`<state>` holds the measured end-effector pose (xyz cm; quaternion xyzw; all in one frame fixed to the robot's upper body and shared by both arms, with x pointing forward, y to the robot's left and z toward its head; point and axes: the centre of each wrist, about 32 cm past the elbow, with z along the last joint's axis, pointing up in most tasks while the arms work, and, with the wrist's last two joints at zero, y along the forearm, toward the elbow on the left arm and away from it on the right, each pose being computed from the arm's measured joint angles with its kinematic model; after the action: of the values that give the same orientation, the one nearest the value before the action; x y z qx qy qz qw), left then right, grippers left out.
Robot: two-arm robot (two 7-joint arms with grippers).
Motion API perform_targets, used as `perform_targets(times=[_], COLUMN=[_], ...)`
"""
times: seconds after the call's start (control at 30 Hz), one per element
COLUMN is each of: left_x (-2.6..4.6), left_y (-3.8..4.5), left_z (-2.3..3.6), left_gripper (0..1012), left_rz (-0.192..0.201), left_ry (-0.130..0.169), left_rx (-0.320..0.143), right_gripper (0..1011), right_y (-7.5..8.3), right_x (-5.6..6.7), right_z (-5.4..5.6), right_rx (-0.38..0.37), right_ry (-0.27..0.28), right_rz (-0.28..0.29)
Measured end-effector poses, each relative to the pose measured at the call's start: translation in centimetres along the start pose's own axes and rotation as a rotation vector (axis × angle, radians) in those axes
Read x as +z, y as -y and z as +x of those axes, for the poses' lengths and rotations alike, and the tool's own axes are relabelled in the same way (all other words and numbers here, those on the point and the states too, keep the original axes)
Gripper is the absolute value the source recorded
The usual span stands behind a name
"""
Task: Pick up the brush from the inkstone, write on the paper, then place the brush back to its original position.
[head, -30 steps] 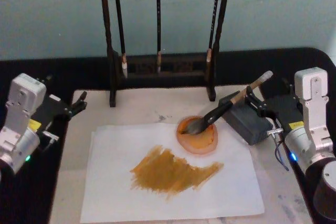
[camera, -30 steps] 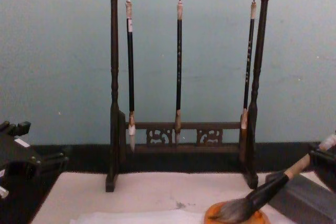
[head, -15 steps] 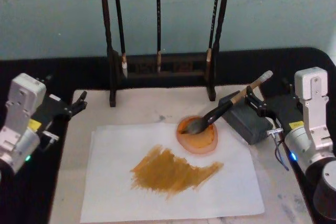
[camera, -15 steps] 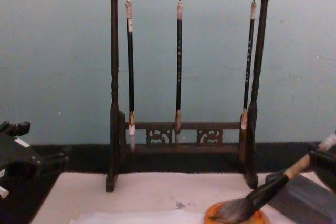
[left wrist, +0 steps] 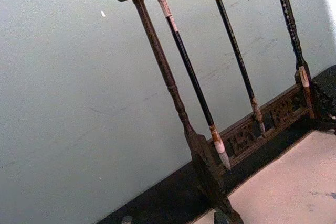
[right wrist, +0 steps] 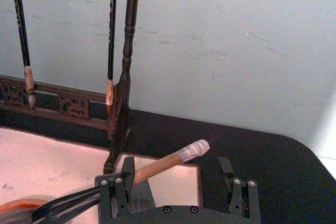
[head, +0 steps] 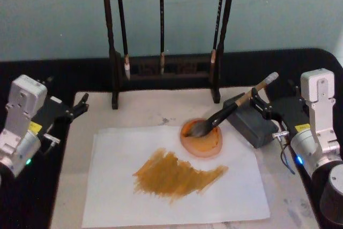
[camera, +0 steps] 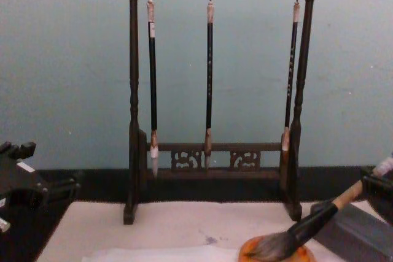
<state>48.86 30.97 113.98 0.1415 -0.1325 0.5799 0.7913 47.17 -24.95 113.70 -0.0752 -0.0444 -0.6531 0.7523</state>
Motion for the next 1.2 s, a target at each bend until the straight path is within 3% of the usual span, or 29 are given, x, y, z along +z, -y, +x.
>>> perform_targets(times=[1.2], left_x=[0.00], left_y=[0.00], left_z=[0.00], left_gripper=[1010], left_rz=[0.000], left_ry=[0.000], left_rx=[0.000], right_gripper=[1000], right_y=[0.00], right_x=[0.00], right_z=[0.00], right_rx=[0.000], right_ry=[0.000], right_rz=[0.000])
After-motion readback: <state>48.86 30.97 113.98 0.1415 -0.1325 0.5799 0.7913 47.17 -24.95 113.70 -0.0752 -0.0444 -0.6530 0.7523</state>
